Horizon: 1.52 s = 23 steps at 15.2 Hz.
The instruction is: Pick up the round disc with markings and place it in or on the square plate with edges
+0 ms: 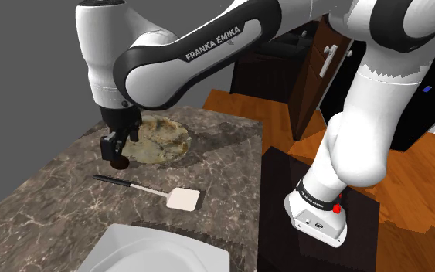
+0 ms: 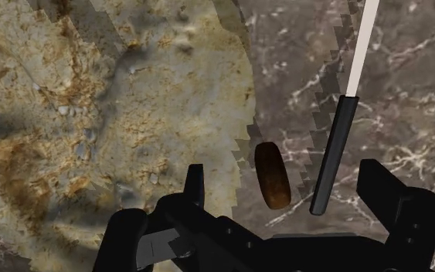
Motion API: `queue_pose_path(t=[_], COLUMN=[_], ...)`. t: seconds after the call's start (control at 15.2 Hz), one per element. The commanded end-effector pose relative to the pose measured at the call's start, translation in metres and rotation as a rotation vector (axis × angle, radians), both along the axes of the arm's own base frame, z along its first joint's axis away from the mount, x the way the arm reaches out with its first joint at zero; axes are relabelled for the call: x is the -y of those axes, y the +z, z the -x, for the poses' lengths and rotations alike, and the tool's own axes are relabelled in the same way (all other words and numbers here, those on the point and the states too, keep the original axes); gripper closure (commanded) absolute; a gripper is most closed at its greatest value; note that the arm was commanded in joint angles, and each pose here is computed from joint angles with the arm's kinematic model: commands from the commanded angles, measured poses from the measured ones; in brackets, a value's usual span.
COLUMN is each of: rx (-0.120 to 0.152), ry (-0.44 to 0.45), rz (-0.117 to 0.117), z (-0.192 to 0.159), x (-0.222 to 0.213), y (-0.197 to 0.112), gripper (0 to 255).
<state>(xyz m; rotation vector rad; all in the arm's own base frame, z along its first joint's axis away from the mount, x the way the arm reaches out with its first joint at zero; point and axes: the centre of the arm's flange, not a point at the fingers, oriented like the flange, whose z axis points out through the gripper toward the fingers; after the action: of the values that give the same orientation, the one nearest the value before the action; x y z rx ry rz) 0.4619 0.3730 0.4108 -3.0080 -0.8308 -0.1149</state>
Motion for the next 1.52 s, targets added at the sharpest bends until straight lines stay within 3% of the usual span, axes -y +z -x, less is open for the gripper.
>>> queue_pose_path(t=[0.0,0.13,0.66,0.73,1.45], rx=[0.000,0.000,0.000,0.000,0.000], ry=[0.000,0.000,0.000,0.000,0.000], rz=[0.000,0.000,0.000,0.000,0.000], z=[-0.001,-0.002,-0.002,-0.002,-0.002], x=[-0.001,-0.002,-0.002,-0.002,-0.002], y=[-0.011,-0.025,-0.025,-0.025,-0.014], gripper=[0,0,0,255,255])
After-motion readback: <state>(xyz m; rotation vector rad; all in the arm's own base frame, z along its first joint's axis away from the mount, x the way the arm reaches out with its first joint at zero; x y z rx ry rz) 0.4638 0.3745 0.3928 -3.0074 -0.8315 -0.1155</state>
